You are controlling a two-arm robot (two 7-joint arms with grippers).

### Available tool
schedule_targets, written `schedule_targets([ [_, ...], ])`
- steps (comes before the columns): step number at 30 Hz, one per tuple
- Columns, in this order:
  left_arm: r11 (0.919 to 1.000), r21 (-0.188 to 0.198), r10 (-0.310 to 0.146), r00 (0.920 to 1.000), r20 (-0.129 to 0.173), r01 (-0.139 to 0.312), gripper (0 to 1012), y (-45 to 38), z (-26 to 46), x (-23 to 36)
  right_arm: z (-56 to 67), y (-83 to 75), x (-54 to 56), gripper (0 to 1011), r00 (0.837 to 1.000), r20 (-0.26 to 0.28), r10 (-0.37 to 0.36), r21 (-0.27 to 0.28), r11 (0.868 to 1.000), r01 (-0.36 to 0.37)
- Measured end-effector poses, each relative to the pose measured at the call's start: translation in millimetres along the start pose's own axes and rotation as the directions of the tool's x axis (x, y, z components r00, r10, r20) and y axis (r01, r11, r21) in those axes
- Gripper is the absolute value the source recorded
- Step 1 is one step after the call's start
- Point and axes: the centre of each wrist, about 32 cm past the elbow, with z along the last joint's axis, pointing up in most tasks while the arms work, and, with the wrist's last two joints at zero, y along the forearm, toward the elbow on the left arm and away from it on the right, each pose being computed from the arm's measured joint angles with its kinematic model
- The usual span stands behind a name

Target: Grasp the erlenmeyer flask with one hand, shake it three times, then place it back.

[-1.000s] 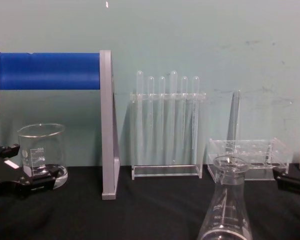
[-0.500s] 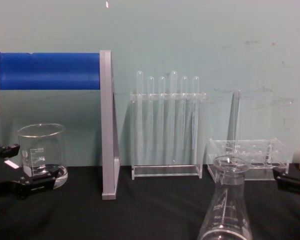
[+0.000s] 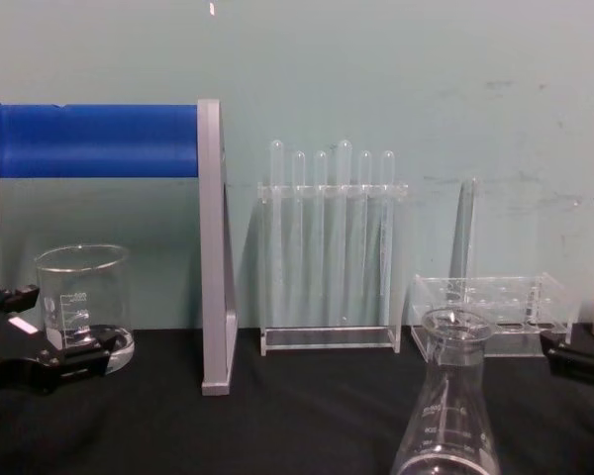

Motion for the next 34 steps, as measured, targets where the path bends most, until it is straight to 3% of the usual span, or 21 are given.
schedule_targets([
  [34, 1.0, 0.0, 0.0, 1.0, 0.0, 0.0, 1001, 0.0, 0.0, 0.0, 0.0, 0.0, 0.0, 1000, 1.0, 0.0, 0.0, 0.0, 1.0, 0.0],
])
